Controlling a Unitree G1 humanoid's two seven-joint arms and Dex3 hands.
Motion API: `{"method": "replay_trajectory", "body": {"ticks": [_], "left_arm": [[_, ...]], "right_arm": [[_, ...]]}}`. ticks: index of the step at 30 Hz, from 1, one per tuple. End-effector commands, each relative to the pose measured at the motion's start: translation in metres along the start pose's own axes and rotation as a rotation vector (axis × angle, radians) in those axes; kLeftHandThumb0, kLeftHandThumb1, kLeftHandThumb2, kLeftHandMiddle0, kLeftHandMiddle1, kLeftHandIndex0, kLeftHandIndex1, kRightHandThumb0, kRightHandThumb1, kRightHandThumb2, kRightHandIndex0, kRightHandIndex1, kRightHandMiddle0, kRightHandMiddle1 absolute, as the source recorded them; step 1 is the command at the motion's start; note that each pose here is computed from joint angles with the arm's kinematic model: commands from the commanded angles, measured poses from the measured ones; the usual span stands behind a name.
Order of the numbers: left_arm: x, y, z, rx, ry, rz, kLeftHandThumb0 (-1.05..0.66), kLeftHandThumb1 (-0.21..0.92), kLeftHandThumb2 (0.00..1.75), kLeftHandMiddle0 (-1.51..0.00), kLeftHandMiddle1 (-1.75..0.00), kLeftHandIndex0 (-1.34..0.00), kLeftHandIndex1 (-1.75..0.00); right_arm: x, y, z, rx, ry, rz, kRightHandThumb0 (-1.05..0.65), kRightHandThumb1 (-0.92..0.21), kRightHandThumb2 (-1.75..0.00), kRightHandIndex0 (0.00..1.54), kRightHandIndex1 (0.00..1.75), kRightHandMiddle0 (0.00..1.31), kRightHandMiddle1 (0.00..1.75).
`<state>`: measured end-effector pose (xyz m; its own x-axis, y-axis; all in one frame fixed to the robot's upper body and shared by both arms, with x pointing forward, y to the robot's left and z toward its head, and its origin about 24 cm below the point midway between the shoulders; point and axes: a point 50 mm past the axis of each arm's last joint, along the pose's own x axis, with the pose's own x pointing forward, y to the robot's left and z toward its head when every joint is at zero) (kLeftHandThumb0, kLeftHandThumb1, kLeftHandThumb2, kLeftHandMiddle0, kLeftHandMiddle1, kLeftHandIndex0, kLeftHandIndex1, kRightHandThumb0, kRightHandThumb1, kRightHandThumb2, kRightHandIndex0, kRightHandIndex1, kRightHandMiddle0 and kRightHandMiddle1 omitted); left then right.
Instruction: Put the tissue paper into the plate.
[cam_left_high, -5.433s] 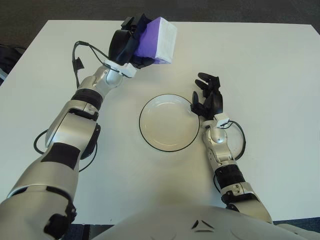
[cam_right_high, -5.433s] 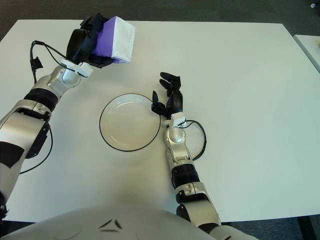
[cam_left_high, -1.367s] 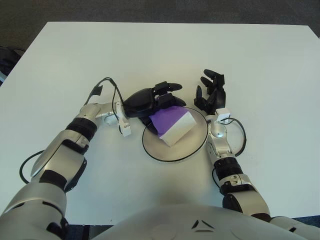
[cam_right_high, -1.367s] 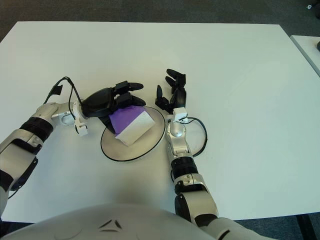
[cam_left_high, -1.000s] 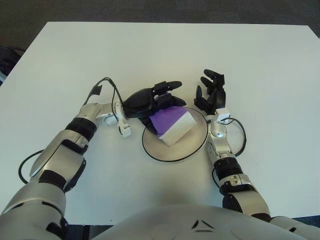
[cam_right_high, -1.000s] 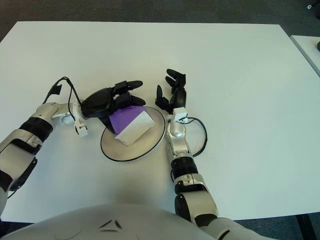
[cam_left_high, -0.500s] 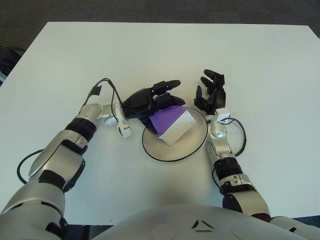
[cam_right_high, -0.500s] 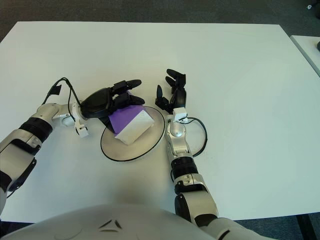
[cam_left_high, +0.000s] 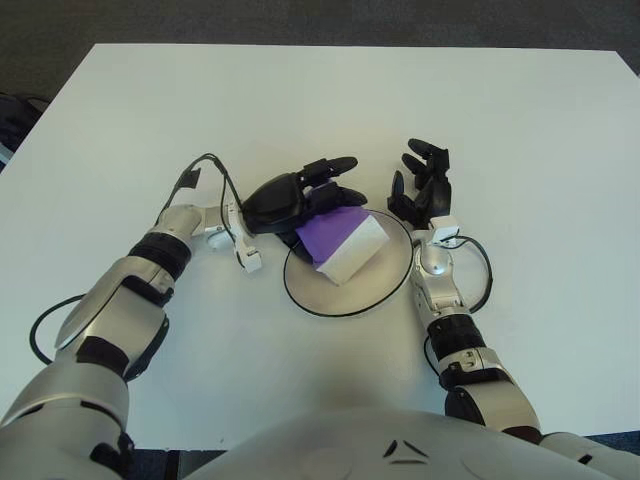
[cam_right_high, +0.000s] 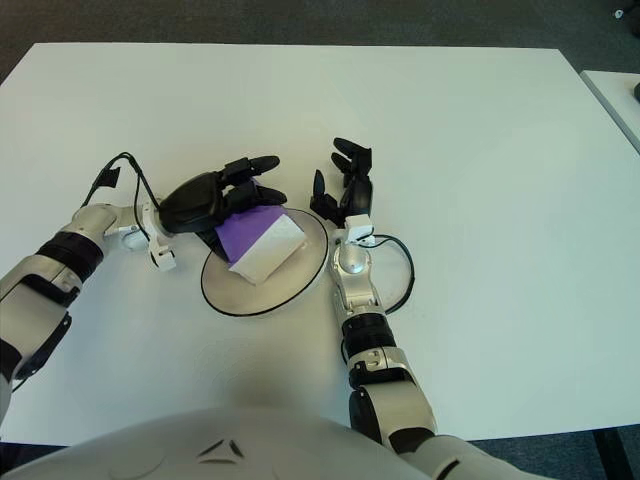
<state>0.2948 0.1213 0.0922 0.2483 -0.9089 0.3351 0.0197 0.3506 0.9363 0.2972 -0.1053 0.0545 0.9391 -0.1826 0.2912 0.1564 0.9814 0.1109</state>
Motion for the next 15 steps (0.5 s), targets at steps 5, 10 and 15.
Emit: {"method": "replay_trajectory", "body": {"ticks": [5, 10, 15], "left_arm": [[0.0, 0.023, -0.009, 0.075, 0.006, 0.006, -0.77, 0.92, 0.68, -0.25, -0.17, 0.0, -0.98], [0.0, 0.026, -0.008, 0.13, -0.006, 0.028, -0.77, 0.92, 0.69, -0.25, -0.16, 0.0, -0.99], [0.001, 0.033, -0.008, 0.203, -0.028, 0.051, -0.78, 0.92, 0.72, -0.26, -0.17, 0.0, -1.02]], "right_arm": [[-0.045, -0.02, -0.053, -0.096, 0.288, -0.033, -0.34, -0.65, -0.92, 0.4, 0.83, 0.0, 1.16], [-0.044, -0.017, -0.053, -0.102, 0.291, -0.04, -0.33, -0.64, -0.92, 0.38, 0.81, 0.01, 1.18], [-0.044, -0.016, -0.054, -0.114, 0.302, -0.043, -0.35, -0.64, -0.93, 0.35, 0.8, 0.01, 1.19]]}}
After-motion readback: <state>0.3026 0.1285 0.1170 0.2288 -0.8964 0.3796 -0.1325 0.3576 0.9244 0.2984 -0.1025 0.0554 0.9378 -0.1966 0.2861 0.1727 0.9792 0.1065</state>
